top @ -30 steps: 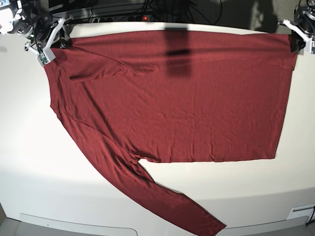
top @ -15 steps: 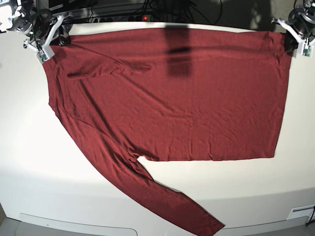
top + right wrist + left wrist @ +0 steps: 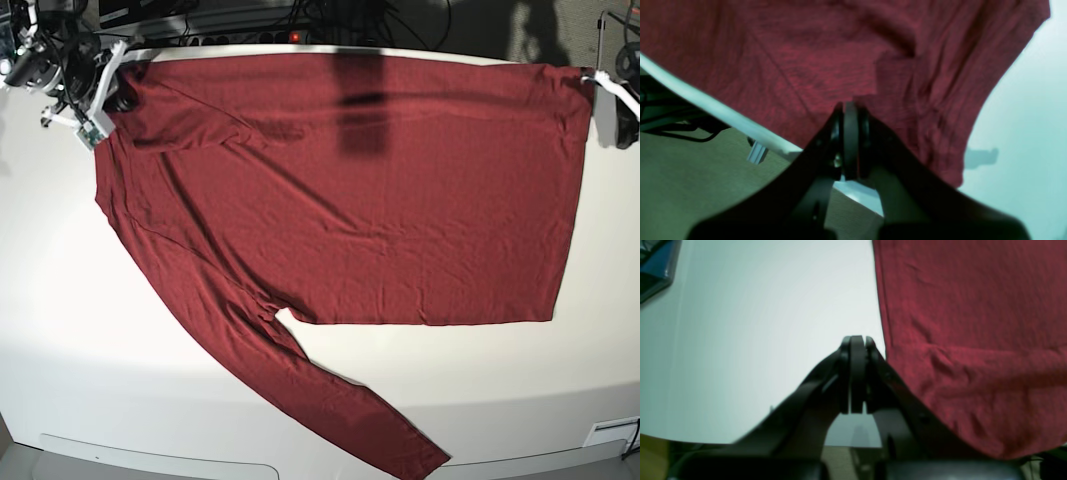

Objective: Fold the T-shirt properly
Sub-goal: 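Release the shirt with the left gripper and move it along the shirt's side edge, then grasp the shirt's side edge with the left gripper and lower the right gripper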

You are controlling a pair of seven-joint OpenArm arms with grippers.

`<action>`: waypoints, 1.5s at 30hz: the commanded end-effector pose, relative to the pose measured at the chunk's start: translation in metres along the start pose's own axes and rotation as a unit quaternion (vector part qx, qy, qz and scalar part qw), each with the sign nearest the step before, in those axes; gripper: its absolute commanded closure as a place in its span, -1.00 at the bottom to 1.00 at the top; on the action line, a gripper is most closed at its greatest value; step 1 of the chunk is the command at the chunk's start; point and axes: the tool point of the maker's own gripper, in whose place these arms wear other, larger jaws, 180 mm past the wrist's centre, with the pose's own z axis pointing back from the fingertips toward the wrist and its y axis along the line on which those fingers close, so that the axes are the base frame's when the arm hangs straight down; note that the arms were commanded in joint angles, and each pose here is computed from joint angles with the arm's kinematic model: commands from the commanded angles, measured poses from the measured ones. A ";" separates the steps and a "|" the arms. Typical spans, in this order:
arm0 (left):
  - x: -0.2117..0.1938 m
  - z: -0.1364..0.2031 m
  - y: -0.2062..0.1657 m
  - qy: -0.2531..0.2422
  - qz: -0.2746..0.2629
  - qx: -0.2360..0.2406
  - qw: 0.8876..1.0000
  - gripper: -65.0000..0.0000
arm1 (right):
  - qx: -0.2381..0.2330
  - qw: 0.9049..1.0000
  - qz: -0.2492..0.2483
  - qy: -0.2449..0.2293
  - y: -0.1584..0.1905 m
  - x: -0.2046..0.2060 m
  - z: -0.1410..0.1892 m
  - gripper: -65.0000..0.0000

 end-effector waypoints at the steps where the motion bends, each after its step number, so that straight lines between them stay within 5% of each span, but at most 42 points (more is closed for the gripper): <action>1: 0.018 0.000 0.007 -0.029 -0.005 0.006 1.000 1.00 | -0.010 1.000 0.010 -0.020 -0.009 0.015 0.004 1.00; 6: 0.044 -0.009 0.011 -0.066 0.013 0.010 0.998 1.00 | -0.030 0.997 0.005 -0.068 -0.027 0.052 0.005 1.00; 9: 0.063 -0.015 0.016 -0.091 0.017 0.015 0.996 0.64 | -0.032 0.995 0.002 -0.093 -0.034 0.071 0.007 1.00; 14: 0.097 -0.028 0.025 -0.129 0.047 0.020 0.990 0.51 | -0.040 0.993 0.006 -0.114 -0.042 0.090 0.010 0.40; 21: 0.125 -0.077 0.047 -0.149 0.126 -0.004 0.981 0.50 | -0.045 0.993 0.008 -0.109 -0.047 0.093 0.010 0.38; 29: 0.137 -0.162 0.040 -0.103 0.210 -0.064 0.970 0.44 | -0.045 0.995 0.007 -0.086 -0.047 0.085 0.008 0.38; 37: 0.141 -0.221 0.022 -0.050 0.153 -0.073 0.984 0.44 | -0.046 0.998 0.006 -0.052 -0.047 0.073 0.007 0.38; 45: 0.133 -0.238 0.024 -0.036 0.151 -0.051 0.987 0.44 | -0.046 0.998 0.005 -0.044 -0.047 0.070 0.006 0.38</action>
